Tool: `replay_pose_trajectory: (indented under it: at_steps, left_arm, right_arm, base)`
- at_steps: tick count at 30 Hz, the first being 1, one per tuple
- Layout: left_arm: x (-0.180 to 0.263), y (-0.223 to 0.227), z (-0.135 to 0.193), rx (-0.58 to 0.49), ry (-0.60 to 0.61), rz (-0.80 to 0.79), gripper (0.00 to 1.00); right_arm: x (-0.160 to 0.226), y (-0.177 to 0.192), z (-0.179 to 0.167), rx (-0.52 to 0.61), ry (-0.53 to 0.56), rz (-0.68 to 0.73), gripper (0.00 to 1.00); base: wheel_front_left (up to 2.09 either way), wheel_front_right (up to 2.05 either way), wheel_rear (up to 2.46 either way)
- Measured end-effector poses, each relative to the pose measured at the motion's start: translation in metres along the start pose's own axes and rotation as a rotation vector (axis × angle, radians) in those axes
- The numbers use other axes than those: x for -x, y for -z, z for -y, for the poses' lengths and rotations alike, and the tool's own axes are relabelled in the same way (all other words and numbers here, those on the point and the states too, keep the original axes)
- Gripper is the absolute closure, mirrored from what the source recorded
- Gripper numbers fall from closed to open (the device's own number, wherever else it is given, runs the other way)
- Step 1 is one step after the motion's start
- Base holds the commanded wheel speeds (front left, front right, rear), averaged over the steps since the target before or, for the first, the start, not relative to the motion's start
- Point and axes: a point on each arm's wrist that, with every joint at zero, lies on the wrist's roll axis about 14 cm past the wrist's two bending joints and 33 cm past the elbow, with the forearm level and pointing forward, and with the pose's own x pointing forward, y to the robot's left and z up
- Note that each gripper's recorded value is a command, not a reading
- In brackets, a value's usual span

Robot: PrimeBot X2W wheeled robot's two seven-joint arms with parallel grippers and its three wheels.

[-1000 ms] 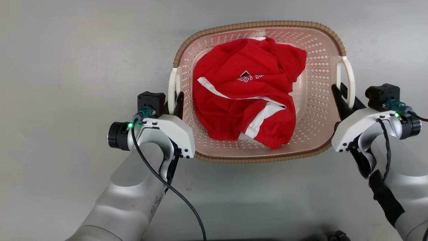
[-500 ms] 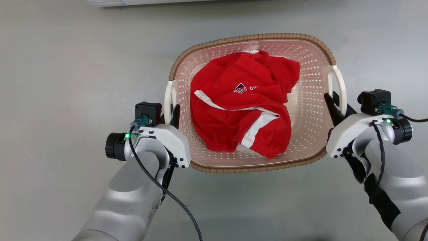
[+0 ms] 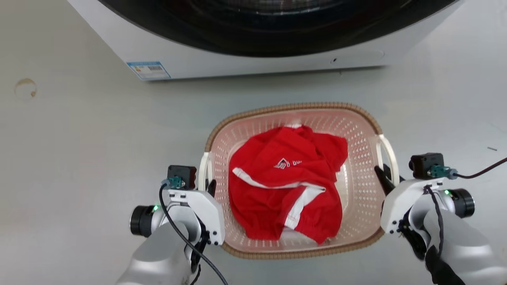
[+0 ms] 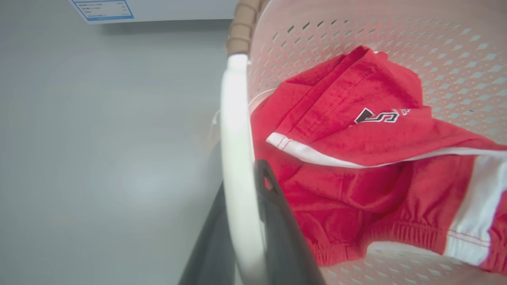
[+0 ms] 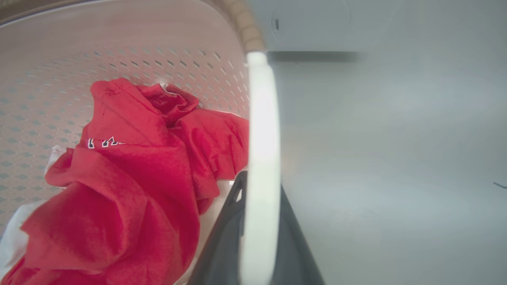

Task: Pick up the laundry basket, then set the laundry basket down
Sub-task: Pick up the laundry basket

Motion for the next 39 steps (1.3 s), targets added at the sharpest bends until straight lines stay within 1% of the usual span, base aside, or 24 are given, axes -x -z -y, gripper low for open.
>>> replay_pose_trajectory:
  at_steps: [6, 12, 19, 26, 33, 39]
  left_arm:
    - [0.037, 0.014, 0.012, -0.027, 0.016, -0.042, 1.0]
    - [0.071, 0.026, 0.024, -0.042, 0.03, -0.077, 1.0]
    - [0.103, 0.025, 0.038, -0.078, 0.045, -0.044, 1.0]
    - [0.121, 0.012, 0.047, -0.101, 0.051, 0.018, 1.0]
    - [0.131, 0.013, 0.051, -0.098, 0.053, 0.021, 1.0]
    - [0.134, 0.017, 0.052, -0.119, 0.051, -0.003, 1.0]
  right_arm:
    - [0.033, 0.013, -0.024, 0.021, -0.025, -0.063, 1.0]
    - [0.066, 0.023, -0.044, 0.047, -0.041, -0.089, 1.0]
    - [0.097, 0.024, -0.062, 0.086, -0.049, -0.062, 1.0]
    - [0.114, 0.012, -0.073, 0.137, -0.057, -0.01, 1.0]
    - [0.122, 0.01, -0.081, 0.172, -0.067, -0.001, 1.0]
    - [0.126, 0.013, -0.083, 0.171, -0.07, -0.014, 1.0]
  base:
    - [0.0, 0.0, 0.0]
    - [0.0, 0.0, 0.0]
    - [0.0, 0.0, 0.0]
    - [0.0, 0.0, 0.0]
    - [0.0, 0.0, 0.0]
    - [0.0, 0.0, 0.0]
